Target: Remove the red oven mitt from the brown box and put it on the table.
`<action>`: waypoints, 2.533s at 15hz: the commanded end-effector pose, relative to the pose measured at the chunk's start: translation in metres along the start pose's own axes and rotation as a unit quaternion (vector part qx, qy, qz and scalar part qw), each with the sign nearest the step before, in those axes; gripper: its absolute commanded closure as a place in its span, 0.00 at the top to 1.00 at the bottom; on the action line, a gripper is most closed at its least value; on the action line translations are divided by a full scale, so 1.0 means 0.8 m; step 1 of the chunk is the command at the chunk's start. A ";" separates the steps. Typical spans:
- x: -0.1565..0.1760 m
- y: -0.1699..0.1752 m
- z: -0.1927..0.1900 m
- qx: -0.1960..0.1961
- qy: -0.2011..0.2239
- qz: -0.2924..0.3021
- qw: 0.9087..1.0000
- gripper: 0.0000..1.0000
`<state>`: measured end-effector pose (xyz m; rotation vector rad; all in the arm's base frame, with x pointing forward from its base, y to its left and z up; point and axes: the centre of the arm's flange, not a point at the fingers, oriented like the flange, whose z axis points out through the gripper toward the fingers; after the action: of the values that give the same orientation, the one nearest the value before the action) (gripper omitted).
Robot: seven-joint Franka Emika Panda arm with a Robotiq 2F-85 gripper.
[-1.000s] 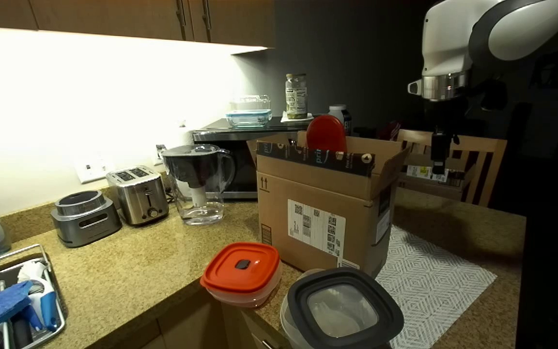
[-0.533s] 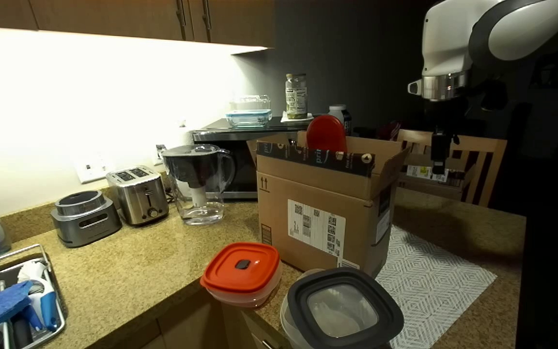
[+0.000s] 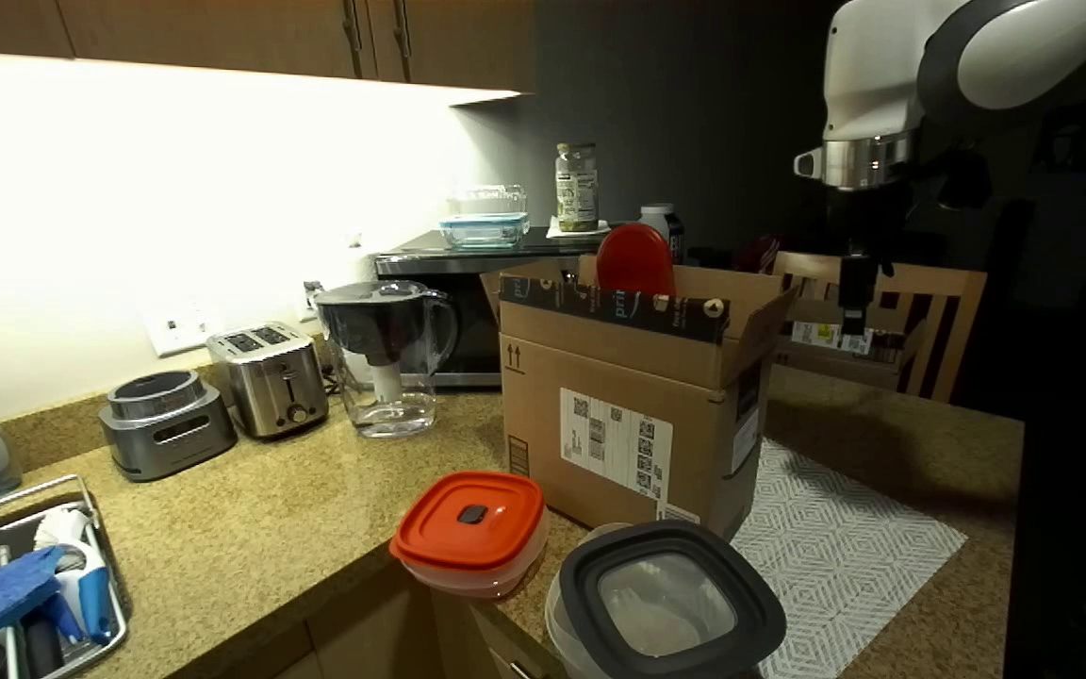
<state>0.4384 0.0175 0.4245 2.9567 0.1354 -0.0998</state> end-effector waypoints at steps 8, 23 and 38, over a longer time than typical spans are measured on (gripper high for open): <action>-0.035 -0.033 -0.171 0.044 0.072 -0.003 0.996 1.00; 0.085 -0.081 -0.318 0.080 0.129 0.072 0.986 1.00; 0.190 -0.080 -0.269 0.031 0.154 0.096 0.983 1.00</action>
<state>0.5713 0.1285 0.6246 3.0222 -0.0913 0.3701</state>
